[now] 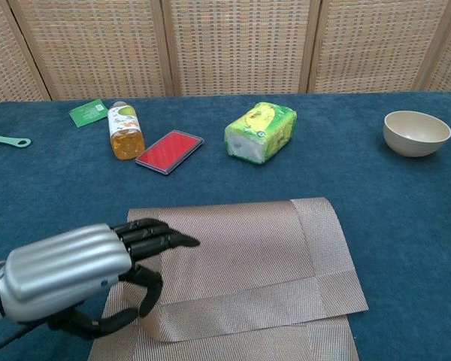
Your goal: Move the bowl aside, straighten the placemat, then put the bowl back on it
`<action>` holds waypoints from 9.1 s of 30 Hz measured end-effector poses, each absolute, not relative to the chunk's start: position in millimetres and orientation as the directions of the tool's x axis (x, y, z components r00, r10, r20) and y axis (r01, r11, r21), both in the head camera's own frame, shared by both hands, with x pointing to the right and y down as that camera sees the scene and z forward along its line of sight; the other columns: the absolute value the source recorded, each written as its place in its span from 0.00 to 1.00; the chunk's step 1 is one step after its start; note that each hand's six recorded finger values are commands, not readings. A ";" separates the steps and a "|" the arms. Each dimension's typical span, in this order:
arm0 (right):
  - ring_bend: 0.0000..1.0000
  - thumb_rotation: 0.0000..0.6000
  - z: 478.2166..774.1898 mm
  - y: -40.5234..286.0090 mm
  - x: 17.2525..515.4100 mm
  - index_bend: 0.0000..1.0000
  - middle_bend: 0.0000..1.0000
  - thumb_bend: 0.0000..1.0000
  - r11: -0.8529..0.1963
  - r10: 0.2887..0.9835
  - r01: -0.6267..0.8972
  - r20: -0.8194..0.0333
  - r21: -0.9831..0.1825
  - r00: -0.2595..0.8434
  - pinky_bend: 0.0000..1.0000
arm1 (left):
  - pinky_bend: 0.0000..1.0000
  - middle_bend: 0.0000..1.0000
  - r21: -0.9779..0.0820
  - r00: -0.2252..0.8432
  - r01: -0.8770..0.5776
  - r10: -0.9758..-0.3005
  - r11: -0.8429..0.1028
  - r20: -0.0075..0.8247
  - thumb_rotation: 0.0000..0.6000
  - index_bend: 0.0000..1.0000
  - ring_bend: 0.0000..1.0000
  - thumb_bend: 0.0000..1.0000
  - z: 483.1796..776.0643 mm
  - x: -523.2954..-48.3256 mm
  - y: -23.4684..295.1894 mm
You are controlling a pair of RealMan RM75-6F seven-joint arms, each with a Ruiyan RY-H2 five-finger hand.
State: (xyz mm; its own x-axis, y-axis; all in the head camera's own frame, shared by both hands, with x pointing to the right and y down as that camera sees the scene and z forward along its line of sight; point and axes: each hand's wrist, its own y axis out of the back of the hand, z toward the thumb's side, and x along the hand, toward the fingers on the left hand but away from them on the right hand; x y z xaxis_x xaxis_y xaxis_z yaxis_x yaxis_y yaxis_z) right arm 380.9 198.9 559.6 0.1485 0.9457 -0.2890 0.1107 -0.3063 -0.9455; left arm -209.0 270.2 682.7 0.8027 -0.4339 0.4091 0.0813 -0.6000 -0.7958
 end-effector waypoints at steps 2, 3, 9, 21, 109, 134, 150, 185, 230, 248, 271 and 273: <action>0.00 1.00 559.8 198.8 381.0 0.17 0.00 0.00 -0.307 0.946 0.110 -0.290 -0.945 0.148 0.00 | 0.00 0.00 -0.810 0.795 0.038 -0.473 -0.585 0.379 1.00 0.77 0.00 0.67 675.5 -207.5 257.2; 0.00 1.00 559.8 198.8 381.1 0.17 0.00 0.00 -0.307 0.945 0.110 -0.290 -0.945 0.148 0.00 | 0.00 0.00 -0.818 0.787 0.008 -0.502 -0.575 0.360 1.00 0.77 0.00 0.67 670.6 -207.0 247.4; 0.00 1.00 559.4 198.8 380.2 0.18 0.00 0.00 -0.306 0.946 0.109 -0.288 -0.946 0.151 0.00 | 0.00 0.00 -0.866 0.706 -0.091 -0.645 -0.492 0.292 1.00 0.79 0.00 0.67 652.4 -211.6 189.9; 0.00 1.00 560.3 199.9 379.7 0.18 0.00 0.00 -0.309 0.945 0.103 -0.293 -0.946 0.147 0.00 | 0.00 0.00 -0.916 0.453 -0.083 -0.833 -0.394 0.317 1.00 0.79 0.00 0.67 659.5 -246.5 76.1; 0.00 1.00 698.3 242.1 182.9 0.20 0.00 0.00 -0.476 0.501 -0.237 -0.483 -0.847 0.718 0.00 | 0.00 0.00 -0.907 0.005 -0.085 -0.910 -0.413 0.414 1.00 0.00 0.00 0.00 552.8 -413.8 141.7; 0.00 1.00 704.5 241.5 166.3 0.22 0.00 0.23 -0.470 0.503 -0.215 -0.460 -0.856 0.732 0.00 | 0.00 0.00 -0.900 0.009 -0.094 -0.905 -0.425 0.426 1.00 0.00 0.00 0.00 553.7 -413.4 141.9; 0.00 1.00 706.1 224.6 167.1 0.25 0.00 0.49 -0.461 0.534 -0.178 -0.432 -0.870 0.727 0.00 | 0.00 0.00 -0.898 0.019 -0.095 -0.902 -0.430 0.431 1.00 0.00 0.00 0.00 553.5 -411.8 143.1; 0.00 1.00 717.9 215.6 180.3 0.65 0.00 0.64 -0.456 0.499 -0.254 -0.481 -0.853 0.721 0.00 | 0.00 0.00 -0.895 0.032 -0.086 -0.899 -0.438 0.437 1.00 0.00 0.00 0.00 555.4 -407.1 145.4; 0.00 1.00 636.3 165.3 301.9 0.67 0.00 0.60 0.317 0.213 -0.576 -0.535 -0.754 0.818 0.00 | 0.00 0.00 -0.893 0.069 -0.085 -0.896 -0.443 0.438 1.00 0.00 0.00 0.00 553.7 -398.1 152.7; 0.00 1.00 655.6 84.7 286.3 0.66 0.00 0.51 0.482 0.285 -0.639 -0.582 -0.599 0.761 0.00 | 0.00 0.00 -0.885 0.069 -0.067 -0.887 -0.460 0.456 1.00 0.00 0.00 0.00 560.5 -396.1 152.6; 0.00 1.00 590.4 79.5 316.2 0.00 0.00 0.00 0.097 0.761 -0.388 -0.183 -0.916 0.622 0.00 | 0.00 0.00 -0.885 0.219 0.024 -0.861 -0.466 0.459 1.00 0.00 0.00 0.00 594.2 -372.7 139.5; 0.00 1.00 583.2 90.9 327.2 0.00 0.00 0.00 0.035 0.819 -0.323 -0.158 -0.946 0.551 0.00 | 0.00 0.00 -0.887 0.274 0.044 -0.849 -0.459 0.453 1.00 0.00 0.00 0.00 605.4 -363.9 133.5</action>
